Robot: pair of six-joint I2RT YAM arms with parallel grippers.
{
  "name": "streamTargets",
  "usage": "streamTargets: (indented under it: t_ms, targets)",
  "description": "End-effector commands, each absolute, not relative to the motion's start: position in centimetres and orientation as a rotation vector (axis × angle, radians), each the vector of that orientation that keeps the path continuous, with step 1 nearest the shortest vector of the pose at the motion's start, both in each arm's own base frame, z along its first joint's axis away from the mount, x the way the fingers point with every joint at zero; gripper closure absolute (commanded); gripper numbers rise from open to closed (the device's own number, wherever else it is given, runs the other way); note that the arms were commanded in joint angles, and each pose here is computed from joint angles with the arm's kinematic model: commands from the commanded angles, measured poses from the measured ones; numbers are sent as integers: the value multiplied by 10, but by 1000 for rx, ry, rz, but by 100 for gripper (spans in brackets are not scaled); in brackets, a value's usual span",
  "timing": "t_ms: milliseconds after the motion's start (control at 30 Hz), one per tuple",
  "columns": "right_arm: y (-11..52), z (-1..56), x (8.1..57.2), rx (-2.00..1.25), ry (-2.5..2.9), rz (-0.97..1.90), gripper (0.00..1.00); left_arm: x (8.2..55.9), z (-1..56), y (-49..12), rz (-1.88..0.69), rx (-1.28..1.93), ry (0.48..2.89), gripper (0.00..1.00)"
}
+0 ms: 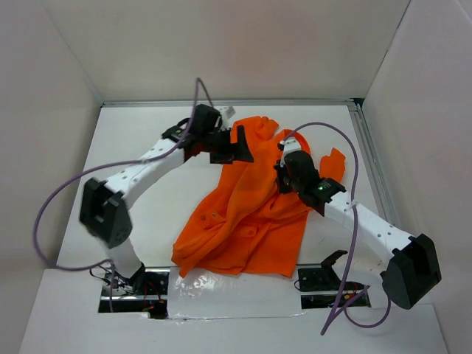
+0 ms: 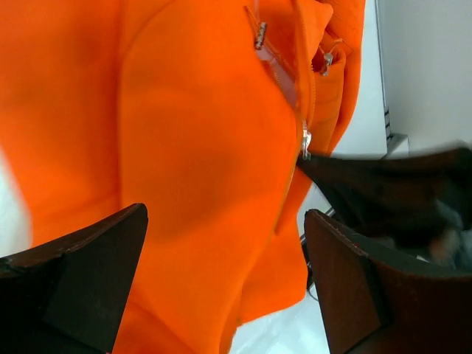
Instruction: Zip up the jacket
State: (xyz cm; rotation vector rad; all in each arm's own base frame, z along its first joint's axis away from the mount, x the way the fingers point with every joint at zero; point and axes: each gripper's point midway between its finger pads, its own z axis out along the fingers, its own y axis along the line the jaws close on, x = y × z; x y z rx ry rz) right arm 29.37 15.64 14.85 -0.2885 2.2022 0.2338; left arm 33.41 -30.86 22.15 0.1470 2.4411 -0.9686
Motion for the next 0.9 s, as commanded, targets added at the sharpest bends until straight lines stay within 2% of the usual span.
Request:
streamTargets:
  t_ms: [0, 33, 67, 133, 167, 433, 500, 533, 633, 667, 700, 733, 767, 867]
  targets:
    - [166, 164, 298, -316, 2115, 280, 100, 333, 227, -363, -1161, 489, 2376, 1]
    - [165, 164, 298, -311, 2111, 277, 100, 340, 243, -377, -1183, 528, 2327, 1]
    - [166, 164, 297, -316, 2109, 280, 100, 347, 213, -385, -1158, 519, 2409, 1]
    - [168, 166, 296, -314, 2099, 298, 100, 358, 217, -400, -1160, 538, 2390, 1]
    - [169, 164, 295, -328, 2101, 311, 100, 360, 198, -406, -1175, 542, 2440, 1]
    - [173, 157, 293, -350, 2120, 310, 100, 361, 161, -448, -1179, 615, 2475, 1]
    - [169, 158, 296, -319, 2117, 286, 100, 359, 151, -447, -1144, 607, 2514, 5]
    - [168, 159, 296, -316, 2114, 285, 100, 358, 149, -446, -1147, 609, 2523, 9]
    - [166, 162, 296, -299, 2108, 281, 100, 350, 138, -442, -1178, 623, 2540, 37]
    - [167, 164, 297, -296, 2105, 284, 100, 346, 134, -441, -1188, 635, 2546, 58]
    - [168, 162, 296, -305, 2113, 284, 100, 346, 136, -443, -1207, 646, 2529, 75]
    - [169, 162, 297, -305, 2115, 283, 100, 344, 137, -444, -1222, 645, 2528, 90]
    - [171, 159, 296, -311, 2127, 287, 100, 344, 137, -445, -1223, 639, 2527, 100]
    - [180, 149, 288, -357, 2171, 307, 100, 351, 142, -446, -1195, 613, 2497, 100]
